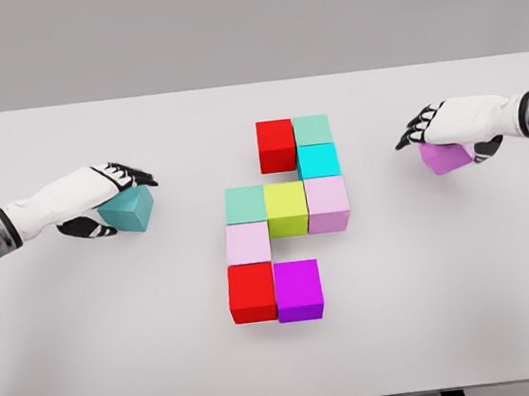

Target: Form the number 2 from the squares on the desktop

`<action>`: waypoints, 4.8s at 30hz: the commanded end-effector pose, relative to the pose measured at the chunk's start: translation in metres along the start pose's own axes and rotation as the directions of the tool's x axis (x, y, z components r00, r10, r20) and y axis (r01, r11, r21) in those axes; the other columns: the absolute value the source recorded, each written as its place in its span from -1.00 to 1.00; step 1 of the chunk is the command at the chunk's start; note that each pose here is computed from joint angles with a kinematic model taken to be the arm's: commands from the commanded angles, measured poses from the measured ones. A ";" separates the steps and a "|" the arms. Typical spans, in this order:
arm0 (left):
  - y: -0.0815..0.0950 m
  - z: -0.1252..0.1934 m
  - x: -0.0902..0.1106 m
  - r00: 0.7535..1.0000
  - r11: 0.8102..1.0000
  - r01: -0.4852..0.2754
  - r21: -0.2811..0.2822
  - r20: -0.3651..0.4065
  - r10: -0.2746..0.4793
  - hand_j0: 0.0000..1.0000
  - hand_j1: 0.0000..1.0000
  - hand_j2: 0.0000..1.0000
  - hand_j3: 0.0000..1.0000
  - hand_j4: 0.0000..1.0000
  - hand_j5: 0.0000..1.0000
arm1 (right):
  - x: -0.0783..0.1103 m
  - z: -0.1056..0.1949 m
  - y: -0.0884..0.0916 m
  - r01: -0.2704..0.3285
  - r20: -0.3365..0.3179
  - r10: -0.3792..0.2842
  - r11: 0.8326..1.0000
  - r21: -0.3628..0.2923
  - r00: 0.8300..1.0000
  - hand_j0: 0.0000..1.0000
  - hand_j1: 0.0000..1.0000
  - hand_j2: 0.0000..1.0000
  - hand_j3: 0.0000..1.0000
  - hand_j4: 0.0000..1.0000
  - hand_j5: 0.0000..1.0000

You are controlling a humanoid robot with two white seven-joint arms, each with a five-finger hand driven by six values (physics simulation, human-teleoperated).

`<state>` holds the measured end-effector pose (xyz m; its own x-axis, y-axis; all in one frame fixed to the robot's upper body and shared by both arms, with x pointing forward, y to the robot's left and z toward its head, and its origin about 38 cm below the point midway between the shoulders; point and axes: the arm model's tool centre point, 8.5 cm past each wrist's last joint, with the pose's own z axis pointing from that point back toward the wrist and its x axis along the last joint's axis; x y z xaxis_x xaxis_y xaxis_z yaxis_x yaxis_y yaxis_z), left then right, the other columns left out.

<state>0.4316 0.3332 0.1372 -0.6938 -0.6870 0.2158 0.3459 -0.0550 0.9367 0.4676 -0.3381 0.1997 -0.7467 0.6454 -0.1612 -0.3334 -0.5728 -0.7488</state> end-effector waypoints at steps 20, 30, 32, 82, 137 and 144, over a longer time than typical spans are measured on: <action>0.018 -0.011 -0.007 0.999 0.999 0.034 0.018 -0.012 -0.034 0.21 0.21 0.21 0.21 0.21 0.21 | 0.000 0.000 0.003 -0.010 -0.009 0.010 1.000 0.017 1.000 0.79 0.79 0.79 0.79 0.79 0.79; 0.028 -0.023 -0.005 0.999 0.998 0.036 0.043 -0.002 -0.035 0.21 0.21 0.21 0.21 0.21 0.21 | -0.004 0.004 -0.002 -0.010 -0.019 0.010 1.000 0.018 1.000 0.12 0.12 0.12 0.12 0.12 0.12; 0.028 -0.029 -0.005 1.000 0.998 0.030 0.050 -0.003 -0.030 0.21 0.21 0.21 0.21 0.21 0.21 | -0.005 0.006 -0.007 -0.010 -0.023 0.010 1.000 0.002 1.000 0.12 0.12 0.12 0.12 0.12 0.12; 0.051 -0.121 0.005 1.000 0.999 -0.017 0.043 0.013 0.017 0.27 0.27 0.27 0.27 0.27 0.27 | 0.115 0.054 0.027 0.172 0.316 -0.112 0.971 -0.168 0.942 0.12 0.12 0.12 0.12 0.12 0.12; 0.031 -0.033 -0.046 0.989 0.997 0.046 -0.061 -0.140 -0.054 0.36 0.36 0.36 0.36 0.36 0.36 | 0.041 0.105 0.013 0.074 0.052 -0.065 0.981 -0.181 0.996 0.99 0.99 0.99 0.99 0.99 0.99; 0.033 -0.039 -0.043 0.988 0.995 0.069 -0.071 -0.132 -0.078 0.36 0.36 0.36 0.36 0.36 0.36 | 0.036 0.100 0.012 -0.017 -0.034 0.012 0.987 -0.161 0.999 0.98 0.98 0.98 0.98 0.98 0.98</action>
<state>0.4972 0.3345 0.1492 -0.6287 -0.7709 0.1026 0.3413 -0.1548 0.9271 0.3763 -0.3722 0.2505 -0.7407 0.6522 -0.1614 -0.2370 -0.4784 -0.8456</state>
